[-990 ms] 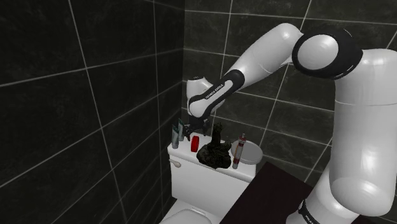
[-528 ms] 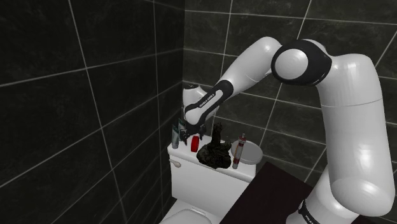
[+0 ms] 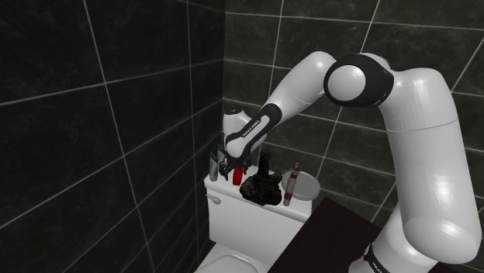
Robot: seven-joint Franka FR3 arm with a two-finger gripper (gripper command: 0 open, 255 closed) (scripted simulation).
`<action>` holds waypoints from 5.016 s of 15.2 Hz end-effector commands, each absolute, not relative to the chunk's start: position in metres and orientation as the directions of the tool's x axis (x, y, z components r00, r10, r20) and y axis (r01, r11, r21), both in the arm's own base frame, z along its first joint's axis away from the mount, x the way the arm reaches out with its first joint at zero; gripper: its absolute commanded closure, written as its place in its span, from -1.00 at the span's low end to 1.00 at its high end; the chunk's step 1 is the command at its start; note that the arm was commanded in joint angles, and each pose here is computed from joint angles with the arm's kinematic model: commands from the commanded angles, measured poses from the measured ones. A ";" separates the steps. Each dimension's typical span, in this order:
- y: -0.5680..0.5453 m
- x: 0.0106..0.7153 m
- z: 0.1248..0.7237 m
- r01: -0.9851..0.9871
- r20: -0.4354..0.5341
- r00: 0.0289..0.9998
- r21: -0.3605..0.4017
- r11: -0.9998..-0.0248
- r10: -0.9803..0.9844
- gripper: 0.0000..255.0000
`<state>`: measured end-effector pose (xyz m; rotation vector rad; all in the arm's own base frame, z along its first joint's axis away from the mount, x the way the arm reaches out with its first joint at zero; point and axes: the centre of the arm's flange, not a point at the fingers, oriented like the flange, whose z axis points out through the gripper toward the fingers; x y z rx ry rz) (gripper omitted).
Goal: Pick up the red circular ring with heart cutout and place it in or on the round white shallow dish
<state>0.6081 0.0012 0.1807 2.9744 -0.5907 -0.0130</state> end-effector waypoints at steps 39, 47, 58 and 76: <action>-0.061 0.540 0.285 -0.381 0.013 0.924 0.108 -0.918 -0.381 1.00; -0.132 0.462 0.291 -0.381 0.013 0.924 0.108 -0.918 -0.381 1.00; -0.221 0.364 0.292 -0.381 0.013 0.924 0.108 -0.918 -0.381 1.00; -0.221 0.364 0.210 -0.381 0.013 0.924 0.108 -0.918 -0.381 1.00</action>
